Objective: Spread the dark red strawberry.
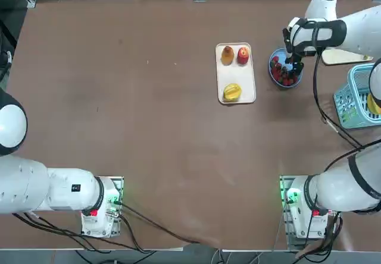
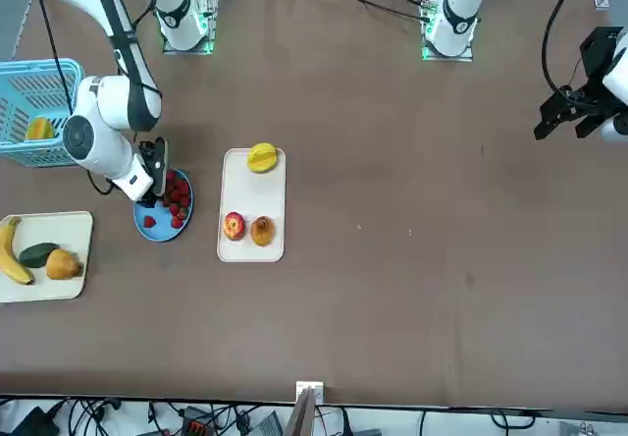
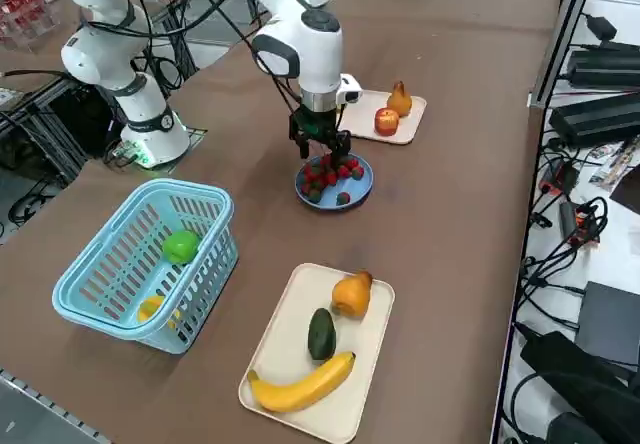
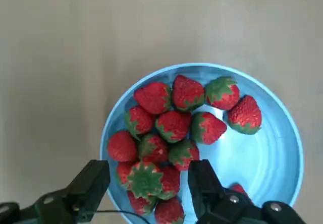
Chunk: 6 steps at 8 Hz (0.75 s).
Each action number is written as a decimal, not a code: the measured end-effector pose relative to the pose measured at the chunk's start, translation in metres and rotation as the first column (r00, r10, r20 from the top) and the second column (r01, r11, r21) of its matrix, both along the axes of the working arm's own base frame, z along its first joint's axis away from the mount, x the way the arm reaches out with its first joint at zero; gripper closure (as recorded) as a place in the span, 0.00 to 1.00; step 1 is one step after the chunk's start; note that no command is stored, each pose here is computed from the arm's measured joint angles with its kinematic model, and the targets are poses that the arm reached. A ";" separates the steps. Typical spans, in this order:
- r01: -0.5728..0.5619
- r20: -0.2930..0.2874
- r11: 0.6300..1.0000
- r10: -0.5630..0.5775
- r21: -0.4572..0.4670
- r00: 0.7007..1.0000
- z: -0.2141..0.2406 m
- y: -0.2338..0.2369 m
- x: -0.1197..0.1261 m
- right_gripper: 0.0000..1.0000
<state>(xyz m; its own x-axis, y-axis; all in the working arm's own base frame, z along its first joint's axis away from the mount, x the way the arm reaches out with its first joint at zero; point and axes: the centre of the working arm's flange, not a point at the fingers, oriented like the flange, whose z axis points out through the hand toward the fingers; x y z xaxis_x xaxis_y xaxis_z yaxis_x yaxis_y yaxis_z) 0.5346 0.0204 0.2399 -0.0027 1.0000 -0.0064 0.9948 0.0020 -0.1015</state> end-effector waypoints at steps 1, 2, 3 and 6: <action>-0.001 0.010 1.000 0.001 0.000 1.000 -0.004 0.000 -0.004 0.05; -0.001 0.010 1.000 0.001 0.000 1.000 -0.007 0.000 -0.006 0.05; -0.001 0.010 1.000 0.001 0.000 1.000 -0.008 -0.001 -0.006 0.06; 0.012 0.010 1.000 -0.012 0.000 1.000 -0.008 -0.009 -0.007 0.11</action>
